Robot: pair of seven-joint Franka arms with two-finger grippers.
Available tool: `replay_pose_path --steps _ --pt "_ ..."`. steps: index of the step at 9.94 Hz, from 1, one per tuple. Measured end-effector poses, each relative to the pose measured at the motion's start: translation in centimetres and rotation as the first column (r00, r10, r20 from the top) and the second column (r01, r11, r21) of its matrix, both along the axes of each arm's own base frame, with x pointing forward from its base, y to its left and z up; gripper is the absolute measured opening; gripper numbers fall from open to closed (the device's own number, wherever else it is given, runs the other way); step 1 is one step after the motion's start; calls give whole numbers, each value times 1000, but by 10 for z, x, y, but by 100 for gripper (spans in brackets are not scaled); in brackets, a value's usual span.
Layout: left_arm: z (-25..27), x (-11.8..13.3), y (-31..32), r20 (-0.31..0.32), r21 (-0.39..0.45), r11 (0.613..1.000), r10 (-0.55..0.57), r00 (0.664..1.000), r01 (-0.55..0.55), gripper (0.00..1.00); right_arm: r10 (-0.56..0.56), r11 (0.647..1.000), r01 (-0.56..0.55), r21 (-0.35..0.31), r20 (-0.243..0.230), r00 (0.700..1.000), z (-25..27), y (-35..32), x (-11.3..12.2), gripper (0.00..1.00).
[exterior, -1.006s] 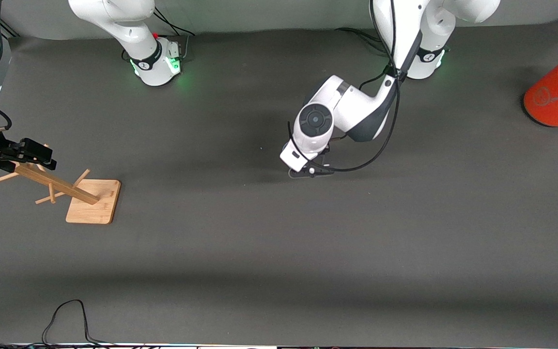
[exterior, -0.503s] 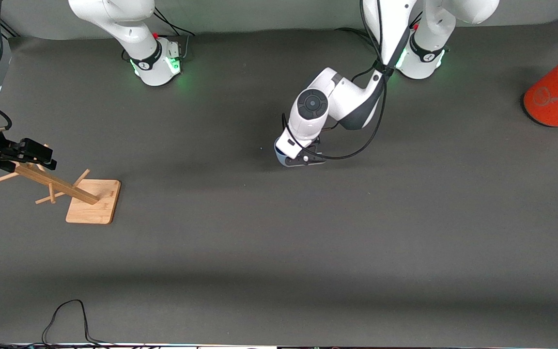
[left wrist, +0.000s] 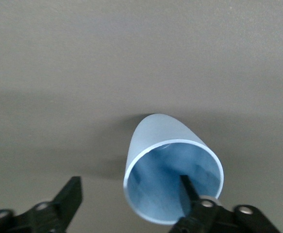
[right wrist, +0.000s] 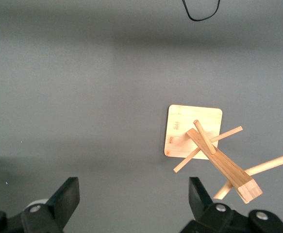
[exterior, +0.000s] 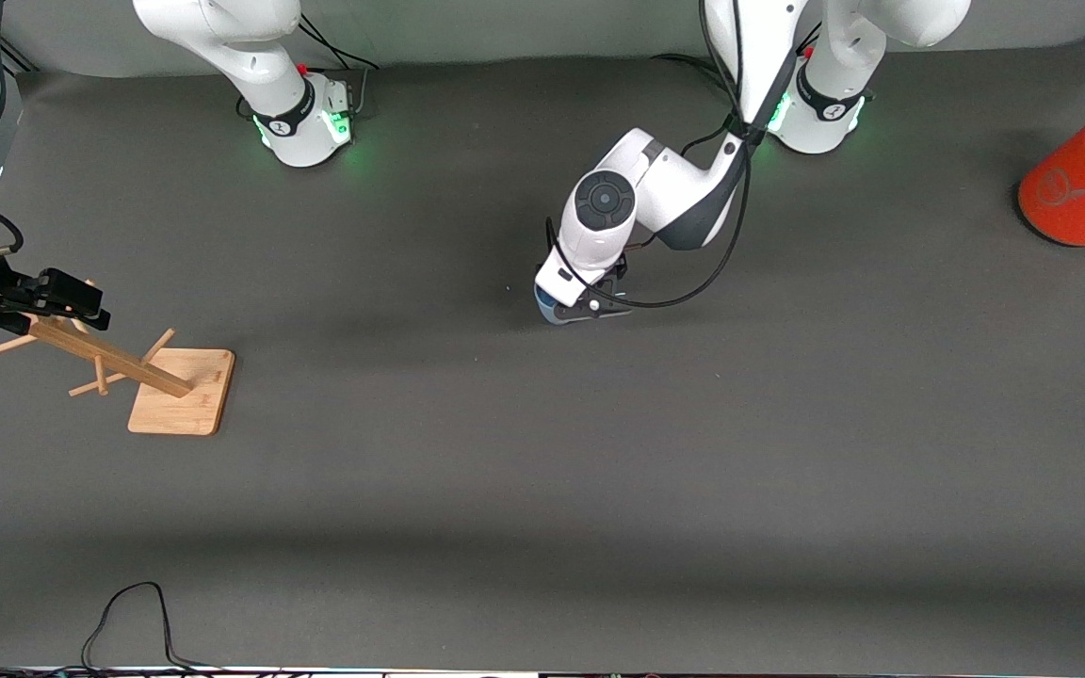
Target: Rotate and upright cup with both arms
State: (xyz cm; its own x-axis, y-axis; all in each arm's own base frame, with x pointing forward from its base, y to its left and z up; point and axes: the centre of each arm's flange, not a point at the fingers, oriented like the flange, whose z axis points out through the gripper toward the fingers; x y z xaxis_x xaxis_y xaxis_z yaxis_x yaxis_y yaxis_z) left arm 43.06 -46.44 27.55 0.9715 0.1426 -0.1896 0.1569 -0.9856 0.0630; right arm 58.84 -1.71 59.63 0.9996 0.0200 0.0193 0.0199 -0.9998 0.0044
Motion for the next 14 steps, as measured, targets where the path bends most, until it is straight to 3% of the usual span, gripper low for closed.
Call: replay_pose_path --steps 2,4,6,8,11,14 --pt "48 40 30 -7 13 1000 -26 1000 26 100 0 1000 0 0 0 1000 0 0 0 100" --pt "105 88 94 71 59 997 -52 996 48 100 -1 1000 1 0 0 1000 0 -1 0 100" --pt "160 116 174 118 142 988 -83 990 66 100 -1 1000 1 0 0 1000 0 -1 0 100" --pt "209 138 274 140 127 986 -123 982 106 100 -1 1000 1 0 -1 1000 0 -1 0 100" --pt "269 131 427 183 91 989 -134 974 119 100 -2 1000 2 0 -2 1000 -1 -1 0 100" --pt "313 101 450 156 79 988 -146 977 135 100 -2 1000 2 0 -2 1000 -1 -1 0 100"
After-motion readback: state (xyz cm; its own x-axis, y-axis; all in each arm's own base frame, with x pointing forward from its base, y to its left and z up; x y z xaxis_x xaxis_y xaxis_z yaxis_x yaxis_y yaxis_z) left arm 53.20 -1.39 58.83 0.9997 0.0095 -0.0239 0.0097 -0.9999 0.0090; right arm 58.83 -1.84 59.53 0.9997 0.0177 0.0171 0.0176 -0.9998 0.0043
